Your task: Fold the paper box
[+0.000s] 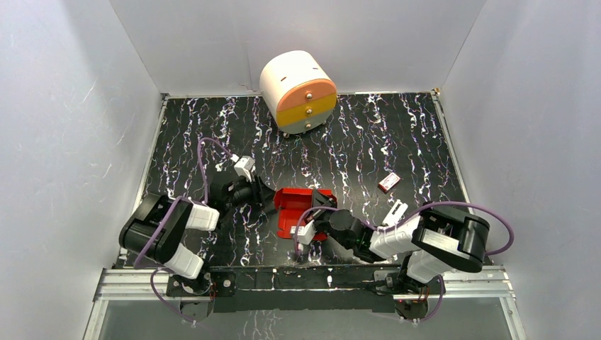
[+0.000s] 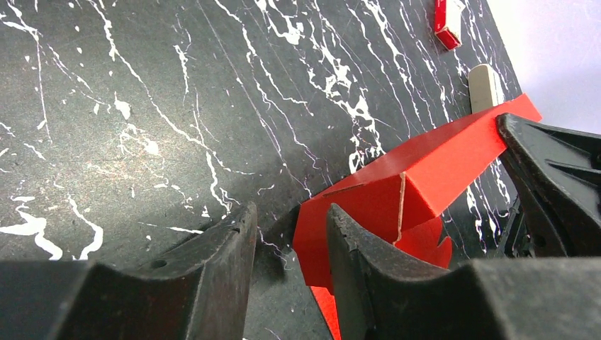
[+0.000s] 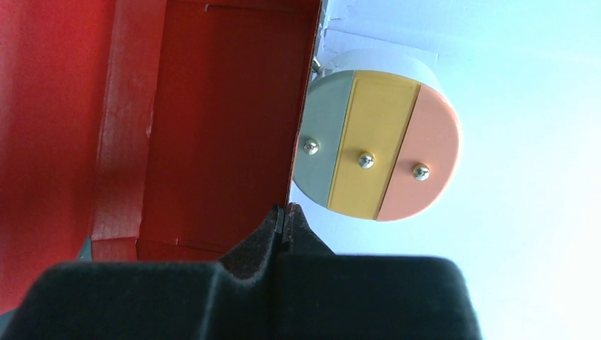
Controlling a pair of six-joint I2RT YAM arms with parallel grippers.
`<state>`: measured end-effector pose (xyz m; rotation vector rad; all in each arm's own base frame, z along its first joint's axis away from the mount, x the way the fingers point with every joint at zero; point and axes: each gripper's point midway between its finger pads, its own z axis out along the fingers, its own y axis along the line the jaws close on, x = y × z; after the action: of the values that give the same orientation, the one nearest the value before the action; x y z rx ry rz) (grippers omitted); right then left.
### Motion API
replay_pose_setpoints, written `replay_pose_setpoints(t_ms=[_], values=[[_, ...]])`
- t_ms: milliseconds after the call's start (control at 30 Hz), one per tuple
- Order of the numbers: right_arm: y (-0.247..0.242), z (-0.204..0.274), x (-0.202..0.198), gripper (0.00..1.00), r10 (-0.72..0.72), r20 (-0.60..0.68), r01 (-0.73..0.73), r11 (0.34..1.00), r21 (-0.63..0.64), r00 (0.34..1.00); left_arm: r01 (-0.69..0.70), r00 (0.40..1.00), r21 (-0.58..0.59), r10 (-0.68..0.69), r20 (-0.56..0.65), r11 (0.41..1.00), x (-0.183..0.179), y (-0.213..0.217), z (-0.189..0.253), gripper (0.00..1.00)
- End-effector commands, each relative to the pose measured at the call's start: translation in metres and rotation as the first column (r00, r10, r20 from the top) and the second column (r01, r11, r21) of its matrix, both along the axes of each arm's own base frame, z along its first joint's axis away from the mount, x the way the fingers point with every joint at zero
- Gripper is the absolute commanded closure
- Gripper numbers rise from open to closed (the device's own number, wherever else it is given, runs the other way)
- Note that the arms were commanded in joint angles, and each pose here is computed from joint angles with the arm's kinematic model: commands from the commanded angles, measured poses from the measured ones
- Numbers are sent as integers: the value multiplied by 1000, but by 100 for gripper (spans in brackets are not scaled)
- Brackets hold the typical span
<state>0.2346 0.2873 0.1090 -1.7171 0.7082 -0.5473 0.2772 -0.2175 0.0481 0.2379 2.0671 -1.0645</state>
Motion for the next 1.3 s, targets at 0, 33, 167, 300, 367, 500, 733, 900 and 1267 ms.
replay_pose_setpoints(t_ms=[0, 33, 167, 300, 367, 500, 733, 900, 1267], values=[[-1, -4, -6, 100, -3, 21, 3, 1000, -17, 1000, 34, 993, 0, -34, 110, 999, -4, -2, 18, 62], [-1, -6, -8, 100, -4, 21, 4, 1000, -22, 1000, 40, 992, 2, -40, 116, 999, -6, -2, 19, 62], [0, -11, -12, 100, -6, 25, 7, 999, -38, 1000, 63, 989, 9, -63, 136, 998, -12, -4, 20, 62], [-1, -15, -16, 100, -11, 38, 14, 998, -62, 999, 96, 985, 10, -96, 146, 995, -19, -10, 21, 62], [-1, -18, -17, 100, -13, 40, 16, 997, -70, 999, 106, 981, 23, -108, 162, 994, -21, -12, 21, 62], [0, -20, -19, 100, -12, 48, 16, 997, -81, 999, 104, 976, 36, -109, 187, 994, -20, -13, 24, 62], [-2, -29, -23, 100, -19, 36, 22, 995, -100, 999, 113, 968, 63, -124, 216, 992, -21, -19, 24, 62], [-2, -29, -24, 100, -21, 47, 26, 994, -110, 999, 120, 965, 67, -132, 225, 991, -24, -20, 24, 62], [-2, -32, -26, 100, -25, 62, 32, 992, -120, 998, 155, 954, 63, -166, 248, 986, -31, -24, 30, 60]])
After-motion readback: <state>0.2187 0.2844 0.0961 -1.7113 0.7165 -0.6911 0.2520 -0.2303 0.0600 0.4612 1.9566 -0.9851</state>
